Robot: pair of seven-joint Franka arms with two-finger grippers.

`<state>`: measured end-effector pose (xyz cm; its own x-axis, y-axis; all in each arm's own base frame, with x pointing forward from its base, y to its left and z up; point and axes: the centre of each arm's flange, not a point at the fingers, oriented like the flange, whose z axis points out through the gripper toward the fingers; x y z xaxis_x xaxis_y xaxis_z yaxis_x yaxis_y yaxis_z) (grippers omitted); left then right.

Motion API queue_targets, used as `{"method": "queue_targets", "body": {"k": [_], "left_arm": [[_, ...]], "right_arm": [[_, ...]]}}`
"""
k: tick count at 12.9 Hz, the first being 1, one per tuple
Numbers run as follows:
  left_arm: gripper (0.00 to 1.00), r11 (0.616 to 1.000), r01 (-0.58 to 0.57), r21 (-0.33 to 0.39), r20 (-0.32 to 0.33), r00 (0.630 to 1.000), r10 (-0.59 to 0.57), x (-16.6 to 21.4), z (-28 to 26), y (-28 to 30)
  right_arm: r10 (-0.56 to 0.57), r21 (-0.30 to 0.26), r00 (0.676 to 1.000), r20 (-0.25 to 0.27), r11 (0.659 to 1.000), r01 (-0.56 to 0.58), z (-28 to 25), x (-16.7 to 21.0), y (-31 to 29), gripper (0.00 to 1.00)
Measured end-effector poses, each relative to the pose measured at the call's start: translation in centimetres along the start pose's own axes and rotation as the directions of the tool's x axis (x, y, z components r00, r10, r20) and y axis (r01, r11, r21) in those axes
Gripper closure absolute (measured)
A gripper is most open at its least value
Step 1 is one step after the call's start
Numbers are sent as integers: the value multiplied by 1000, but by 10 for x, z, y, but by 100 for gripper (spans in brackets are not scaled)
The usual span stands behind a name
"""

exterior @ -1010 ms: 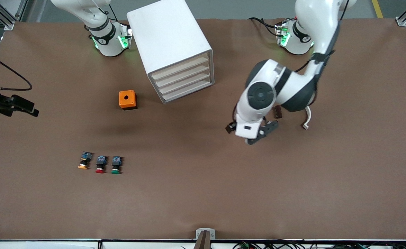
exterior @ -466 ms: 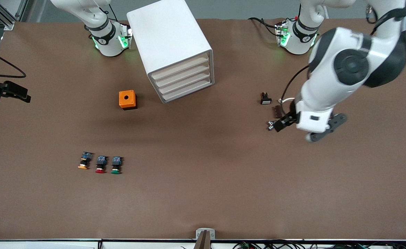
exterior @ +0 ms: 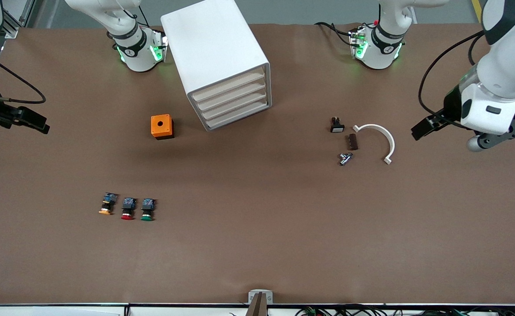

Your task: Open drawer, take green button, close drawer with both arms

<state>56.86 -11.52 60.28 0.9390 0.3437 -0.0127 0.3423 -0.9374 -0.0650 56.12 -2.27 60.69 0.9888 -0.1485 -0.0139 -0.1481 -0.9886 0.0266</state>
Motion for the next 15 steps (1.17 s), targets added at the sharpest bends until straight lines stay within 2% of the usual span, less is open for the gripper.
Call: {"method": "queue_targets", "body": {"k": [4,10,15], "left_arm": [[0,984,-180,3,-41,983,180,0,-24,-17],[0,960,-279,9,-33,960,279,-4,-45,-83],[0,953,-304,-12,-18,953,304,-23,-42,-82]], "right_arm": [[-68,3,997,-23,998,68,-5,-7,11,0],[-85,4,991,-102,996,86,-35,-3,4,0],[-88,4,995,-47,996,88,-30,-4,2,0]]}}
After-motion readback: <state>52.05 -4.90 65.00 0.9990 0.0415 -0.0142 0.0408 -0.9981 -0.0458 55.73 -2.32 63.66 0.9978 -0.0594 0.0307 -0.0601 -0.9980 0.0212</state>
